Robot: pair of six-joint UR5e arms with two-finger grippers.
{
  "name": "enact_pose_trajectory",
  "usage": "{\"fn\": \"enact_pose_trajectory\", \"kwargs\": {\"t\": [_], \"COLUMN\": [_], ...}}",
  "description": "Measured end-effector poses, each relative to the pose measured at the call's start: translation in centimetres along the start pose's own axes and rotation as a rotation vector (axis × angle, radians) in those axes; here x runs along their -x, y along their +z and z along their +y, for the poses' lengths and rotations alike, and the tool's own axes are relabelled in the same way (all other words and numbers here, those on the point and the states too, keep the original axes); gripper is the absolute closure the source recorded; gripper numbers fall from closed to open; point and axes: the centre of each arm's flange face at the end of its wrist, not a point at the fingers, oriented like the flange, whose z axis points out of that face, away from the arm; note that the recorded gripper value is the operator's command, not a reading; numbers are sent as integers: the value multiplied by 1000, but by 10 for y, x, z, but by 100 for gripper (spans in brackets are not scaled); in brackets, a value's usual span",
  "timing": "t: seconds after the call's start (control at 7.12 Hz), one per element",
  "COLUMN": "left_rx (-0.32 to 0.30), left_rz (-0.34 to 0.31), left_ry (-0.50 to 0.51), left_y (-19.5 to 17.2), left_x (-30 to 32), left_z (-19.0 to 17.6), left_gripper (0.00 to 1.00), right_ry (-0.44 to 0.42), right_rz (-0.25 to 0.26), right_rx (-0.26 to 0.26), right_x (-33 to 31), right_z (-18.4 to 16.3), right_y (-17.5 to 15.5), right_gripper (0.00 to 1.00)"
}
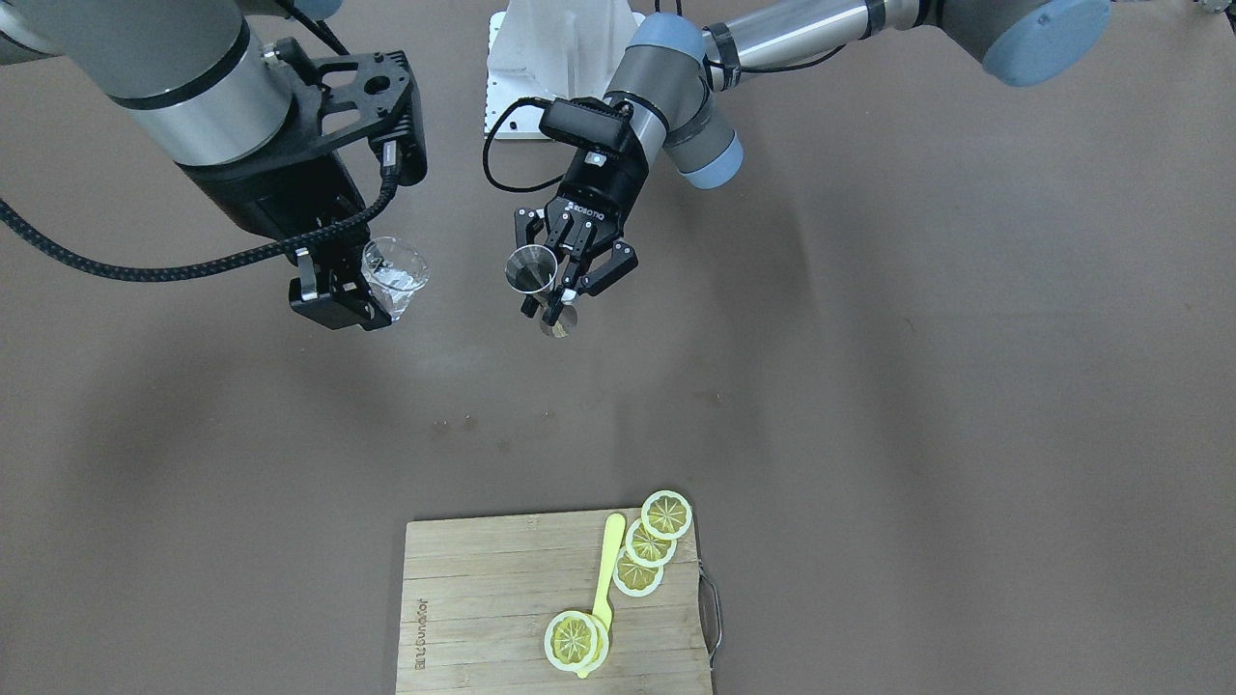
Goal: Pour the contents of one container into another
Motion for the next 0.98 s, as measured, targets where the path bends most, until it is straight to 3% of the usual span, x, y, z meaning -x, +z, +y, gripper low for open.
{"fn": "enact_pose_trajectory", "kwargs": {"t": [0.98], "left_rx": [0], "left_rz": [-1], "left_ry": [3], "left_y": [0], "left_x": [2], "left_z": [1], "left_gripper": [100], "right_ry": [-22], "right_rz": [-49], "right_rx": [99], "right_x": [2], "right_z": [-63], "right_y": [29], "right_gripper": [100]}}
